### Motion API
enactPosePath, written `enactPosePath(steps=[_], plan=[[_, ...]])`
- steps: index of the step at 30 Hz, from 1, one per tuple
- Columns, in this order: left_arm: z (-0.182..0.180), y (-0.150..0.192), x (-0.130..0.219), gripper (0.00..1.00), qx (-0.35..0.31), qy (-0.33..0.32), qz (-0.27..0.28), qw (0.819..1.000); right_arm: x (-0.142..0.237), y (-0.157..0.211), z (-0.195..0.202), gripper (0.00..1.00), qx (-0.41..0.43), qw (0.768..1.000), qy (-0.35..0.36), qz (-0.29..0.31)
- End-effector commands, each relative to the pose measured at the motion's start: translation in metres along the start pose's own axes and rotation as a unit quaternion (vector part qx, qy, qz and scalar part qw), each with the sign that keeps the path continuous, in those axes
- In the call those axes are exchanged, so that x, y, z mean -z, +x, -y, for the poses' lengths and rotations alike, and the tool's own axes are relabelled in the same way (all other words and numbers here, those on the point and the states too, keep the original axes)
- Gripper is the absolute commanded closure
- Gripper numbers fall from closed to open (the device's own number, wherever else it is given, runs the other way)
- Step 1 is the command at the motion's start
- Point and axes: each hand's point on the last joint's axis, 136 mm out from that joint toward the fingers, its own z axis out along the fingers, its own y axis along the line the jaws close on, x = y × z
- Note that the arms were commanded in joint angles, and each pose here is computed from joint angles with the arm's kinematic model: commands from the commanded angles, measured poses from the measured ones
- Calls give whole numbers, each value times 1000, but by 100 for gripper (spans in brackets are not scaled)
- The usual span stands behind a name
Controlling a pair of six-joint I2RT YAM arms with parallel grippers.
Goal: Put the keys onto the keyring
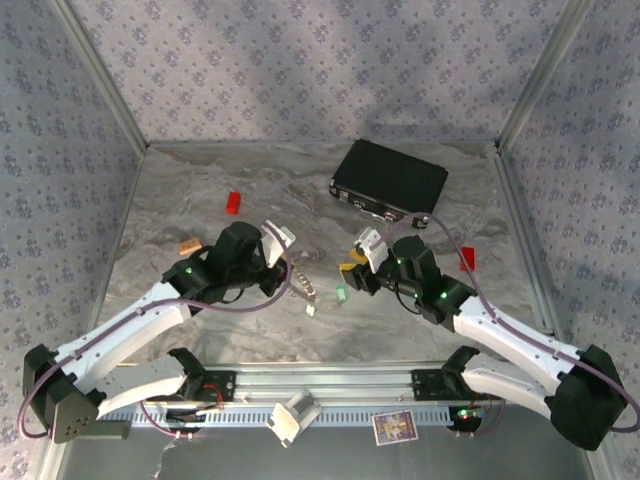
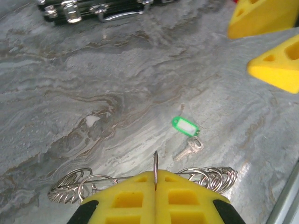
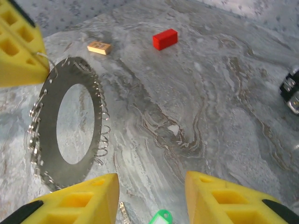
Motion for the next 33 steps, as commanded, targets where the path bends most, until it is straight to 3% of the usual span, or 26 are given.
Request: enactPosePath(steps=[1,6,9,14,19,28,33], plan=[[-20,-20,4,100,103,-52,37,993,4,-15,2,58,-55,998,15,1],[-36,-16,8,100,237,-103,16,966,8,-40,-32,58,20,998,-43,46],[-40,-15,11,100,317,-127,-3,940,3,-48,-60,57,84,990,-87,74],[-48,-3,23,100,445,-184,-38,876,-19,-45,-95,59,183,970,-116,113],[-35,6,20,100,559,-166,-57,811,-48,-46,-108,59,189,968,-121,112],[-22,23,14,100,674,-150,-92,718,-77,-33,-106,66,220,962,-97,127],[-22,33,10,100,705,-156,-104,684,-82,-25,-101,67,220,963,-96,120]])
